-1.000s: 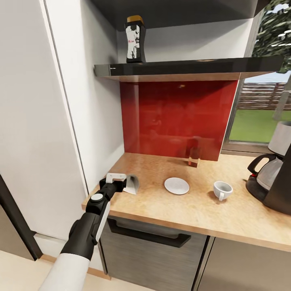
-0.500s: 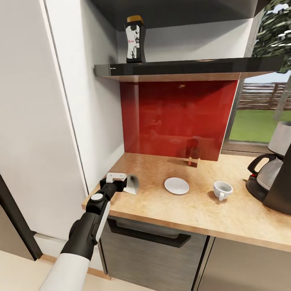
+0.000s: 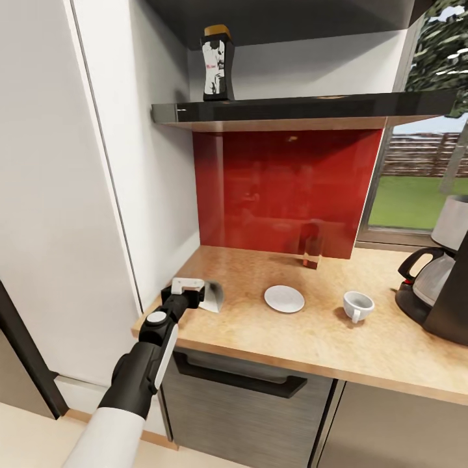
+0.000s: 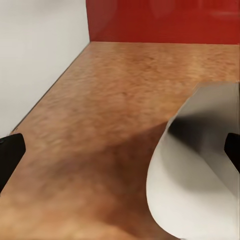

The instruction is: Set up a coffee station on the kitchen countertop: keep the coffee maker on the countertop, move the bottle of coffee from the kitchen shelf to the counter next to the coffee maker, place a paper coffee filter on top of the coffee maker, put the saucer next to the coffee maker with the coffee cup on the saucer, and place the electric kettle next to the coffee maker.

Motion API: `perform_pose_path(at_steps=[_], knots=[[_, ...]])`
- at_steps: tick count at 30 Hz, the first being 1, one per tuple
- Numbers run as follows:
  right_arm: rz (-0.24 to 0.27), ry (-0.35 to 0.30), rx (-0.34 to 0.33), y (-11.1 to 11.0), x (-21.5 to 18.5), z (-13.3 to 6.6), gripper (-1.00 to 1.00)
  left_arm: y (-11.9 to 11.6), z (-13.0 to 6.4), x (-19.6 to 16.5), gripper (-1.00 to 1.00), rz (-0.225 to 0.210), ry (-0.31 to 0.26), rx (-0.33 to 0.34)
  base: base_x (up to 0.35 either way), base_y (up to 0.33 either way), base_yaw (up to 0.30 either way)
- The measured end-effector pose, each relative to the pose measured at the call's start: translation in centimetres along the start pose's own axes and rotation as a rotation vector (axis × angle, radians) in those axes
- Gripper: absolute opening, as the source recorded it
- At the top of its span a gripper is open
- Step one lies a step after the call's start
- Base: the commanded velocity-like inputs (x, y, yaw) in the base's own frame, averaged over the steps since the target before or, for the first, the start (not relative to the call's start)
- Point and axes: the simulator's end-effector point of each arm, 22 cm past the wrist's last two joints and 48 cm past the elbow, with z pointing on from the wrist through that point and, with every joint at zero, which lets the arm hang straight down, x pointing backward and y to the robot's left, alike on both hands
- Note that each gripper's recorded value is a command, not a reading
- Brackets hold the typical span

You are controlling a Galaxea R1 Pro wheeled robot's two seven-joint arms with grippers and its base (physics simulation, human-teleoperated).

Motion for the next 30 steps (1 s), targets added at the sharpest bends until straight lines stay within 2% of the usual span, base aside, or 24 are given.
perform_pose_path(at_steps=[11,12,30], knots=[[0.0,0.002,0.0,0.0,0.1,0.0,1.0,-0.6,0.5,1.1,1.0,0.012,-0.008,0.011,0.0,0.0,0.0],[0.0,0.002,0.0,0.0,0.1,0.0,1.0,-0.6,0.5,0.7,1.0,0.012,-0.029,0.012,0.0,0.0,0.0],[0.0,0.002,0.0,0.0,0.1,0.0,1.0,-1.1,0.9,2.0,1.0,0.015,-0.028,0.024,0.0,0.0,0.0]])
